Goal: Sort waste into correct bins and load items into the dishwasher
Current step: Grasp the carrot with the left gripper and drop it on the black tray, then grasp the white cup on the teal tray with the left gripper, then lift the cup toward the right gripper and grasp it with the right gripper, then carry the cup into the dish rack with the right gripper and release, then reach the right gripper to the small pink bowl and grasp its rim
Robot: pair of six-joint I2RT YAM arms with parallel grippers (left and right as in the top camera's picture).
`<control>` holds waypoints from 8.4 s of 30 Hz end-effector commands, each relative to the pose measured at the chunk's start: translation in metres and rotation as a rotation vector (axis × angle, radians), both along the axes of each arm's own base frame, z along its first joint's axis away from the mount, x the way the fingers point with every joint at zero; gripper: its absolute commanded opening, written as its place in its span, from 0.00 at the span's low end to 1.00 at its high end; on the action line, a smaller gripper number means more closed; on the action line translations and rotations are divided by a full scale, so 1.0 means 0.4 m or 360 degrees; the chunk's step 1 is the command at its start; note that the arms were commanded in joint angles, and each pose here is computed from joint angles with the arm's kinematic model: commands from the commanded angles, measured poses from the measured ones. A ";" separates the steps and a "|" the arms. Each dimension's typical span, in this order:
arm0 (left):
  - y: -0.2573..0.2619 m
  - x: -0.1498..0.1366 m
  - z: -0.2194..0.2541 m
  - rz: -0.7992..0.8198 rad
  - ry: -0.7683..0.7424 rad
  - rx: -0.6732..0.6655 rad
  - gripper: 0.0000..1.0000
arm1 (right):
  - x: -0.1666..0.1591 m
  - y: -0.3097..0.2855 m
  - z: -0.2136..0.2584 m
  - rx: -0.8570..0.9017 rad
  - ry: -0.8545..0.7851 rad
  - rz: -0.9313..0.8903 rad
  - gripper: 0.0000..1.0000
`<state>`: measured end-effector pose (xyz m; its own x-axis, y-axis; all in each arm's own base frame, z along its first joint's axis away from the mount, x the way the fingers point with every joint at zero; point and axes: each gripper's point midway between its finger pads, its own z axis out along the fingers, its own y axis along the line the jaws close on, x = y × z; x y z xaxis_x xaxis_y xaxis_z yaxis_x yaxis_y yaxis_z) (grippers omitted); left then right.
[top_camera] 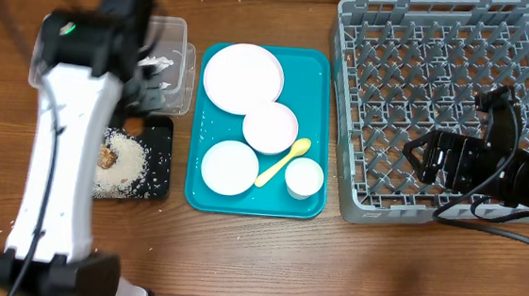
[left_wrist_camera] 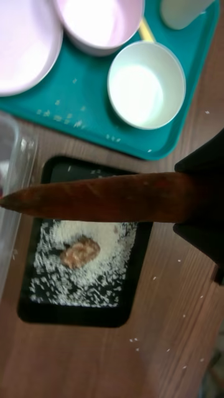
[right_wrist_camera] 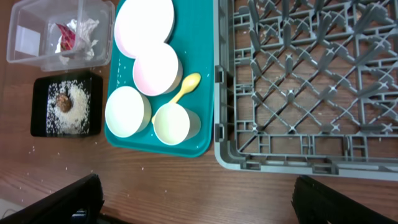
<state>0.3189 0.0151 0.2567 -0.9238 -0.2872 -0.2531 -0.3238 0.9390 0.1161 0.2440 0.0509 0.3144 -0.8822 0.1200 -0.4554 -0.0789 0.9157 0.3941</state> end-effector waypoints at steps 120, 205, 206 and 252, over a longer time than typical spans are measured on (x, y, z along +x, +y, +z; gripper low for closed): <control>-0.635 0.096 0.047 -0.1296 -0.0190 -0.2674 0.04 | 0.183 0.437 -0.061 0.0783 -0.0263 0.0966 0.81; -0.347 0.254 -0.365 -0.0630 -0.0129 -0.0644 0.14 | 0.057 -0.118 -0.453 -0.0462 0.0857 -0.0544 0.41; -0.347 0.254 -0.365 -0.0630 -0.0130 -0.0644 0.14 | 0.060 -0.115 -0.460 -0.0450 0.0852 -0.0541 0.41; -0.163 0.402 -0.220 -0.0339 -0.0482 -0.0491 0.25 | 0.390 0.464 -0.647 -0.0173 0.0542 -0.0104 0.45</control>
